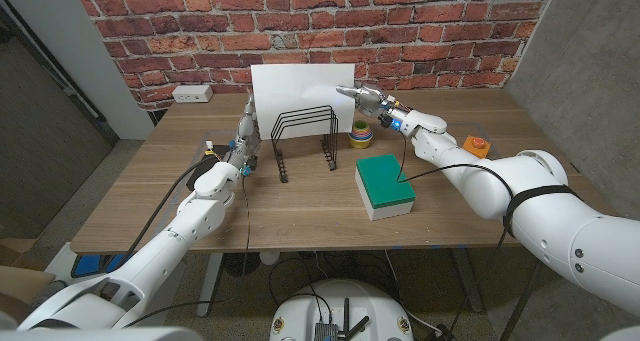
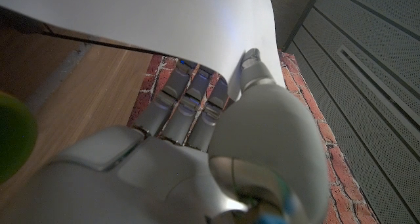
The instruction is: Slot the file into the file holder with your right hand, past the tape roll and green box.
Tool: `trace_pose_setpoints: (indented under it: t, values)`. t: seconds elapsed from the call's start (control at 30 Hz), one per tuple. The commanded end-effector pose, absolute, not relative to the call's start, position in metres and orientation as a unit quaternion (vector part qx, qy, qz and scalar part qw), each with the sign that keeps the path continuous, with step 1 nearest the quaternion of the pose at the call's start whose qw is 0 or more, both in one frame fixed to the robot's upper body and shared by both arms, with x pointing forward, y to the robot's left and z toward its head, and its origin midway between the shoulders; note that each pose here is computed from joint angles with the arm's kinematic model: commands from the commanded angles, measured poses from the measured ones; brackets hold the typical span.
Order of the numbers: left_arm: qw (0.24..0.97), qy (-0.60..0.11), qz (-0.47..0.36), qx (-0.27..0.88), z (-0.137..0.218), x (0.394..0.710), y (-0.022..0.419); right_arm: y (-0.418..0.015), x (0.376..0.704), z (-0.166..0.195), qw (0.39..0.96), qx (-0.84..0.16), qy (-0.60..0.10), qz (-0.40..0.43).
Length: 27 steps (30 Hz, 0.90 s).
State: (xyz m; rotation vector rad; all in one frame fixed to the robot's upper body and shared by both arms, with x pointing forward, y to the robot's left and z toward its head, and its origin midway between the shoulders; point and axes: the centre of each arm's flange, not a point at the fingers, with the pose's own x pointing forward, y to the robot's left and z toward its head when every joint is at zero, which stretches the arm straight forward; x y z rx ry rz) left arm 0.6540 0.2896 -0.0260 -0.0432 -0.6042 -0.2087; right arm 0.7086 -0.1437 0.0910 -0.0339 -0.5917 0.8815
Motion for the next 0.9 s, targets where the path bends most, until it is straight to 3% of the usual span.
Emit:
trace_pose_setpoints:
  t: [0.03, 0.9]
  values:
    - [0.949, -0.297, -0.102, -0.021, -0.0258, 0.6542, 0.2896, -0.1447, 0.7071, 0.0912, 0.859, -0.015, -0.284, 0.426]
    - [0.949, -0.297, -0.102, -0.021, -0.0257, 0.654, 0.2896, -0.139, 0.7059, 0.0986, 0.856, -0.028, -0.282, 0.432]
